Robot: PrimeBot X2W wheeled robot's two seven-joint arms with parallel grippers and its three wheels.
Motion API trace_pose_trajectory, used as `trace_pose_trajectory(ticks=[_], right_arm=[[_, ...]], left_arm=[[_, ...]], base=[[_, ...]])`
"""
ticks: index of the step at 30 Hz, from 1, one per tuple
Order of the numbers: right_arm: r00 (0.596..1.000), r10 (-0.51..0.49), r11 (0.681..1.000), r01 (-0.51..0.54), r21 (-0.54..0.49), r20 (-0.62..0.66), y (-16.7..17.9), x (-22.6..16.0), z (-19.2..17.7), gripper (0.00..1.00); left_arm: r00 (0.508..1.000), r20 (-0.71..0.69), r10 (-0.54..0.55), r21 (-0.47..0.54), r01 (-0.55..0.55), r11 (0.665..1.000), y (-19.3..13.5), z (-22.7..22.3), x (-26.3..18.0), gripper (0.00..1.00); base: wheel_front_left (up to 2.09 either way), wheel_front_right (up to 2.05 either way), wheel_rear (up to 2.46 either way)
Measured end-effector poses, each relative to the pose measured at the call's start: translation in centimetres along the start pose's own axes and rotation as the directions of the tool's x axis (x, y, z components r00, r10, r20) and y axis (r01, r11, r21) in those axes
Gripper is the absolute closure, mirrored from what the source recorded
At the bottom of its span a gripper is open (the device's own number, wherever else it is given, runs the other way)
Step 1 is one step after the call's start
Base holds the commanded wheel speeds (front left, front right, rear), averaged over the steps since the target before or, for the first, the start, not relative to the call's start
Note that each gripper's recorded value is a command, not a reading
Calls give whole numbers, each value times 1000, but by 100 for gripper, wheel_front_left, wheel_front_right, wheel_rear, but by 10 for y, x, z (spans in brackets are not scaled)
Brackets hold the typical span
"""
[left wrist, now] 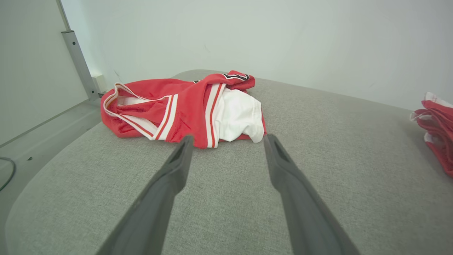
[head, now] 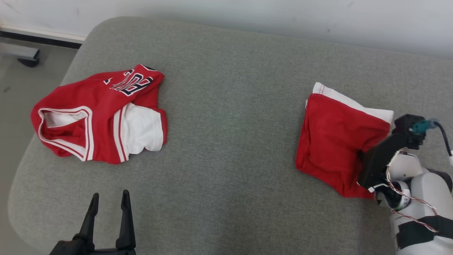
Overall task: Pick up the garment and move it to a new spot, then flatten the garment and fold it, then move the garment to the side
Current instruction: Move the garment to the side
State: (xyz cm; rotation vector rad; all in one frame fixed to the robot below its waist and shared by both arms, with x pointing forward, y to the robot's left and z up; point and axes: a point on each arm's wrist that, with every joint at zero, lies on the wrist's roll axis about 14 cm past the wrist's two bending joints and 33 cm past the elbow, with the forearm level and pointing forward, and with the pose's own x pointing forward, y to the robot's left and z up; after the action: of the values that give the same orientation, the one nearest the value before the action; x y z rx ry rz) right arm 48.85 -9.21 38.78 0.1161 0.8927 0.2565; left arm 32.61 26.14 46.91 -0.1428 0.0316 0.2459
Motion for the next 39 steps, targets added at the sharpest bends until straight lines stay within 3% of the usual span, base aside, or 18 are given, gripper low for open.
trace_pose_trajectory(ticks=[8,19,24,29,30,35,39], right_arm=[[999,-31,996,32,-79,11,-10,-11,7,100],[975,-215,968,221,-119,61,-95,-51,12,100],[946,-307,937,319,-139,102,-131,-68,17,100],[917,-388,901,399,-170,95,-165,-79,11,100],[903,-421,880,430,-203,87,-179,-82,7,100],[862,-499,820,504,-272,94,-219,-89,-2,100],[826,-553,769,558,-312,113,-248,-98,-7,100]], left_arm=[[994,36,-102,-4,103,995,-32,8,25,0],[930,81,-359,22,359,933,-121,11,68,0],[863,83,-498,27,498,867,-167,5,79,0],[774,89,-627,21,628,778,-213,-4,86,0],[739,92,-667,15,669,743,-229,-9,87,0],[652,85,-753,-25,757,653,-263,-27,84,0],[600,76,-796,-50,800,598,-279,-41,82,0]], base=[[0,0,0],[0,0,0],[0,0,0],[0,0,0],[0,0,0],[0,0,0],[0,0,0]])
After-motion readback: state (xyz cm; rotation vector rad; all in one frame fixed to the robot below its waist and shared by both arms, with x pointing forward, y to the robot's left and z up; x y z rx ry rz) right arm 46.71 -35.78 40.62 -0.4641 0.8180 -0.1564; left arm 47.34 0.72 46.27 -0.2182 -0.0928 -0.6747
